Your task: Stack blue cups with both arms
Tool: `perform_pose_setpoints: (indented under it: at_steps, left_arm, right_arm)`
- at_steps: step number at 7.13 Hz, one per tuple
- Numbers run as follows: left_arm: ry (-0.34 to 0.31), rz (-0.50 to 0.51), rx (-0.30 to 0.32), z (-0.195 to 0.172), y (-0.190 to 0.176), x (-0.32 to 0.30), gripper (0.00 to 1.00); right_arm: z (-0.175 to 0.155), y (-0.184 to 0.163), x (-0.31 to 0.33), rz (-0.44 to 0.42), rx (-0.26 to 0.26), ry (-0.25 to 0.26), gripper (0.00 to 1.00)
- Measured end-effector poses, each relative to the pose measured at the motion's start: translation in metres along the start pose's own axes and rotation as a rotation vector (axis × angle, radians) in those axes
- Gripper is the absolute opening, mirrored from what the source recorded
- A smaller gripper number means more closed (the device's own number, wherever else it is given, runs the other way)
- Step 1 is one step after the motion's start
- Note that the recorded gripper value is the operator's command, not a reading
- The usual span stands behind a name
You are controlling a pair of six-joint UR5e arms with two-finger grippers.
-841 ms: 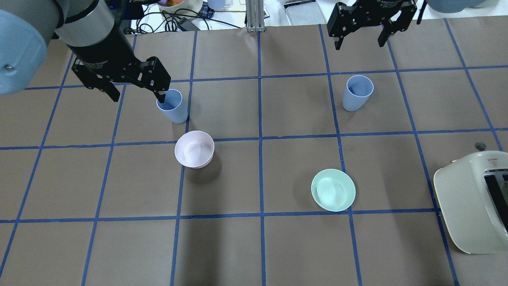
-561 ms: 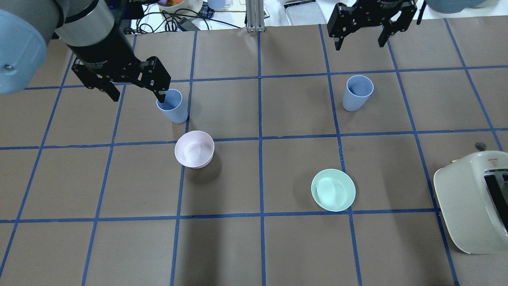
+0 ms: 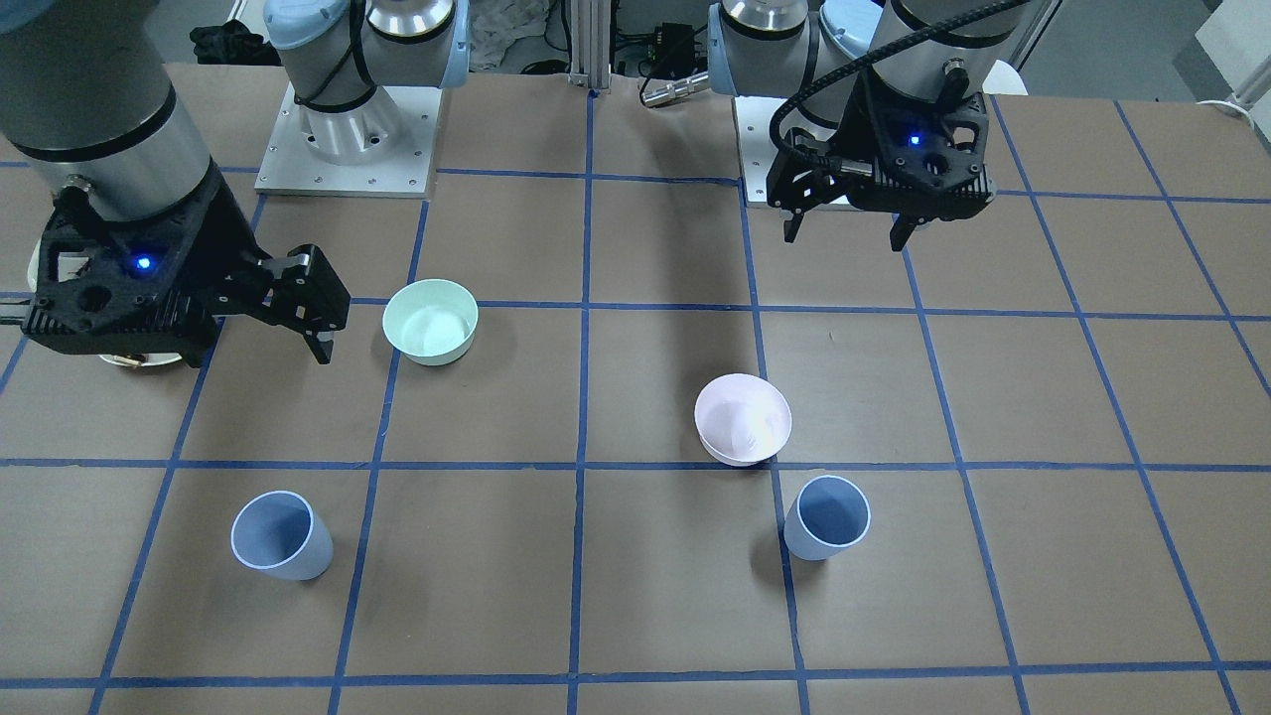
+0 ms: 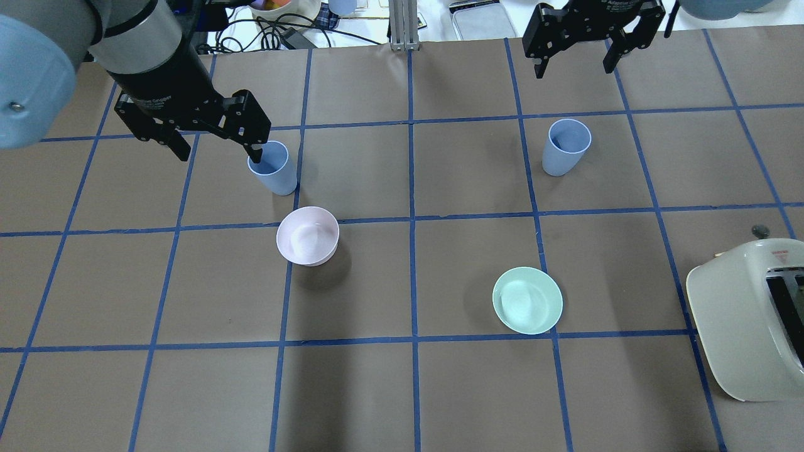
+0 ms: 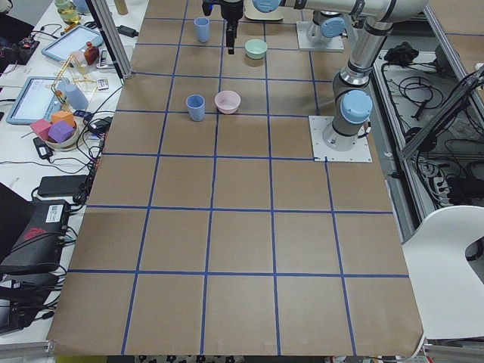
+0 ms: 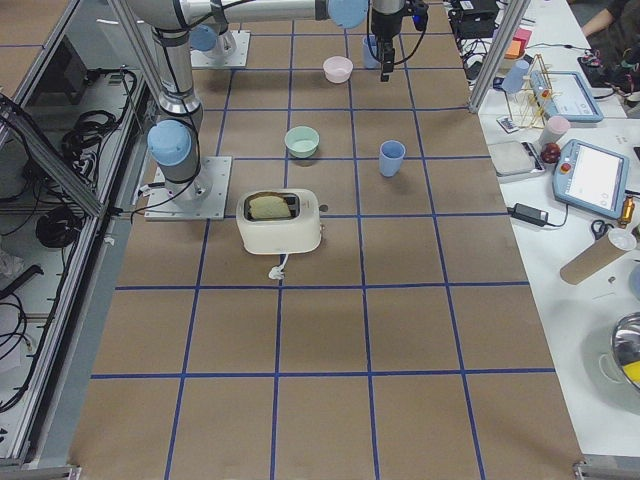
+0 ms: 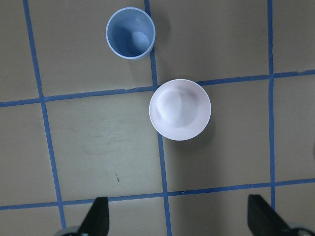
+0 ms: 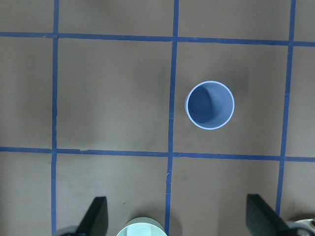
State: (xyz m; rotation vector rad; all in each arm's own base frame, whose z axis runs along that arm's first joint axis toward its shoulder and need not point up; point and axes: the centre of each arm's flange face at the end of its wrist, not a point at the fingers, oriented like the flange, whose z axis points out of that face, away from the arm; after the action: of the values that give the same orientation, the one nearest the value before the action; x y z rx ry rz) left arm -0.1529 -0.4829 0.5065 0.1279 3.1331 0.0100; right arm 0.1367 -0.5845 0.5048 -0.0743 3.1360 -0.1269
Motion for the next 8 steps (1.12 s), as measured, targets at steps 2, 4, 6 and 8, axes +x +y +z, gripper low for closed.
perform_pose_setpoints:
  at_steps: [2, 4, 6, 8]
  left_arm:
    - [0.001, -0.003, 0.004, -0.001, -0.006, -0.003, 1.00]
    - [0.003, -0.007, 0.047, 0.026, -0.046, -0.010, 1.00]
    - [-0.001, -0.010, 0.059, 0.106, -0.113, -0.014, 1.00]
    - [0.002, -0.017, 0.003, 0.183, -0.146, -0.016, 0.81]
  right_arm:
    - [0.003, 0.010, 0.004, 0.002, -0.015, 0.002, 1.00]
    - [0.008, 0.020, 0.004, 0.001, -0.013, -0.002, 1.00]
    - [0.009, 0.022, 0.003, -0.001, -0.009, -0.007, 1.00]
    - [0.008, 0.022, 0.003, 0.000, -0.006, -0.008, 1.00]
